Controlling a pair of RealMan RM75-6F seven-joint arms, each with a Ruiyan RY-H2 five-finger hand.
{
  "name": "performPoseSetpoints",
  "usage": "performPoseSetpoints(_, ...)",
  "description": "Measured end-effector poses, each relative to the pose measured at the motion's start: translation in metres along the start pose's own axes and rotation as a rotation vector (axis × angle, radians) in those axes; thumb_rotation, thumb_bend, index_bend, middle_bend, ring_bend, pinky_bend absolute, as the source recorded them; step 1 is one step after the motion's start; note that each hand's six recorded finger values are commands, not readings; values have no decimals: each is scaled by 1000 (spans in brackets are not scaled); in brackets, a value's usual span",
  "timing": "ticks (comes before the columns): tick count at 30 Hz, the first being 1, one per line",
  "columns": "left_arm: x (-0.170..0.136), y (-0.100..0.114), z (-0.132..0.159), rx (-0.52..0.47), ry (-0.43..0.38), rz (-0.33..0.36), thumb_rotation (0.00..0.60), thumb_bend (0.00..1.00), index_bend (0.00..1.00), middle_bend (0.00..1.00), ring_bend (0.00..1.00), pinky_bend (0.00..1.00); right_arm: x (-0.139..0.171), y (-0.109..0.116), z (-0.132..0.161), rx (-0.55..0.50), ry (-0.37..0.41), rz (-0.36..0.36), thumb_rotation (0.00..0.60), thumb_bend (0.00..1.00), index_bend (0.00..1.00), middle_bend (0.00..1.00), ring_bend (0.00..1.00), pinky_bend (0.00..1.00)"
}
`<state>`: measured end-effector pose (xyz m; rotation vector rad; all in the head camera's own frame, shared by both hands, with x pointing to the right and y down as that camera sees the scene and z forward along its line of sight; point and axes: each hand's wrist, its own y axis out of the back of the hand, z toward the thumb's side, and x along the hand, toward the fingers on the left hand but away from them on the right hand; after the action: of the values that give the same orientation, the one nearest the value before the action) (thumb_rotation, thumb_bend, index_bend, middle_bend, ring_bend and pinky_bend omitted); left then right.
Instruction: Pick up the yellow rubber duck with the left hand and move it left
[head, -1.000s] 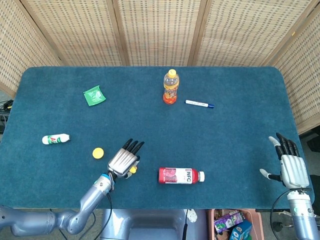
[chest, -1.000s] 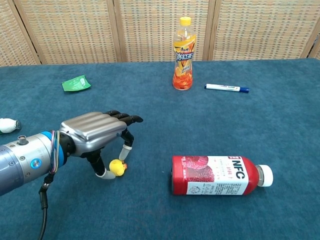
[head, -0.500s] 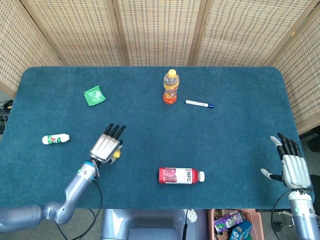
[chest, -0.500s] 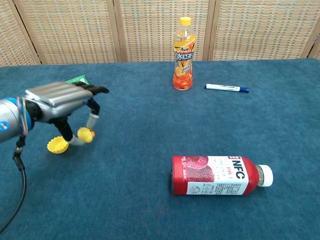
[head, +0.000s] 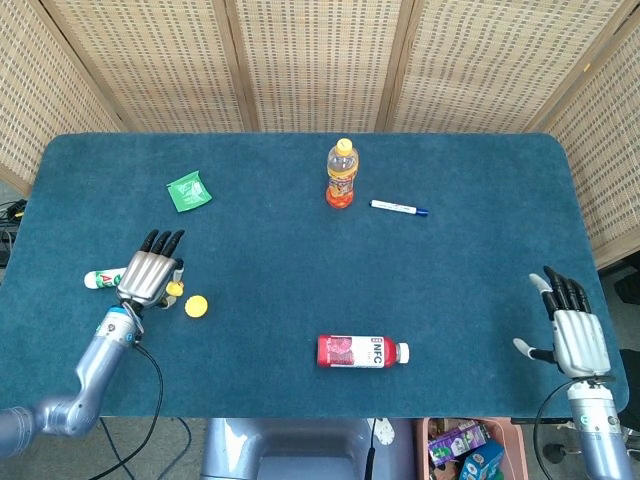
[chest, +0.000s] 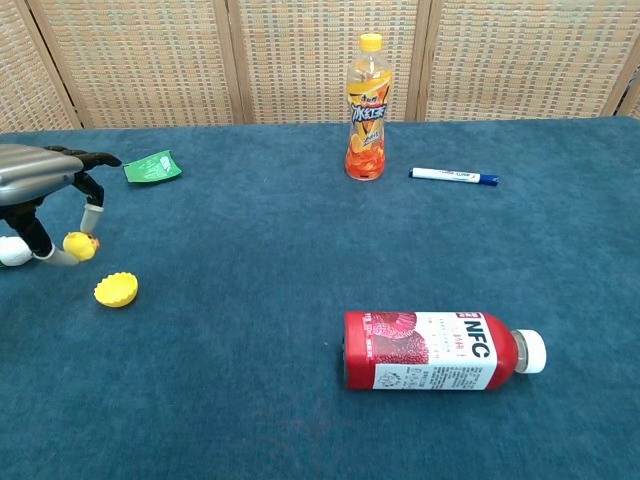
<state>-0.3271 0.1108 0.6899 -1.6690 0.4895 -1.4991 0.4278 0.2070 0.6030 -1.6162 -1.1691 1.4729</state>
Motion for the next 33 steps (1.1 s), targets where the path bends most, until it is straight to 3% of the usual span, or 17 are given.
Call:
performPoseSetpoints(8,-17,-10,5,-19,-32,-2,600,202,580,0,0,0,3,-1,2,5,8,2,600,0,0,0,0,0)
performPoseSetpoints(33,-3,-16,36,-14,-76,-18,600,203,580,0,0,0,5,5,3,-6,14,-16,600,0,0,0,0,0)
